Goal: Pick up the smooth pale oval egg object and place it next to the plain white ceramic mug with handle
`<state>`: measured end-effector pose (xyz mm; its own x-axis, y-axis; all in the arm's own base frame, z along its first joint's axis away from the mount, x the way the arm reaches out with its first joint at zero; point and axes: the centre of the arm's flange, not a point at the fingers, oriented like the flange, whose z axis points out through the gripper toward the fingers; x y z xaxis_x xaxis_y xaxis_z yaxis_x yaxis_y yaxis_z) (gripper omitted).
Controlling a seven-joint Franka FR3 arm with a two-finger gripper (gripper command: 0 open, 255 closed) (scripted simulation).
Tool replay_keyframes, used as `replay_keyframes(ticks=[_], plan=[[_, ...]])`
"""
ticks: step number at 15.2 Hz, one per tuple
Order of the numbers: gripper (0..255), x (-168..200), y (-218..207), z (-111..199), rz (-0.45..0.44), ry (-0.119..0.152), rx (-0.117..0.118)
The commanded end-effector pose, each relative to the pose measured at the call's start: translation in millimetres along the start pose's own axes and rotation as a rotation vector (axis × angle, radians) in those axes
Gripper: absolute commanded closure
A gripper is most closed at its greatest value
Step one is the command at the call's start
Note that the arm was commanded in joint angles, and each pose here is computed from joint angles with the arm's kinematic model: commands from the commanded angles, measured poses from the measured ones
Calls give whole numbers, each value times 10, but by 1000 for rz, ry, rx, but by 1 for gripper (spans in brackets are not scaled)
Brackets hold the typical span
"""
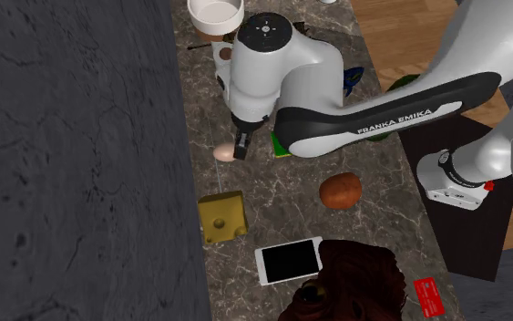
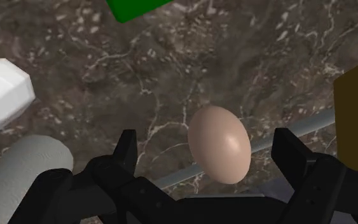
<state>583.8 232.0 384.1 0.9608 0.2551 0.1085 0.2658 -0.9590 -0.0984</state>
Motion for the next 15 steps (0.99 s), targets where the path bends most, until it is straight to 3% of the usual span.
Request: replay_keyframes(ticks=[1, 10, 15], plan=[[0, 178, -118, 162, -26, 3, 0], [0, 319, -221, 646, -46, 5, 0], [0, 320, -221, 676, -46, 5, 0]])
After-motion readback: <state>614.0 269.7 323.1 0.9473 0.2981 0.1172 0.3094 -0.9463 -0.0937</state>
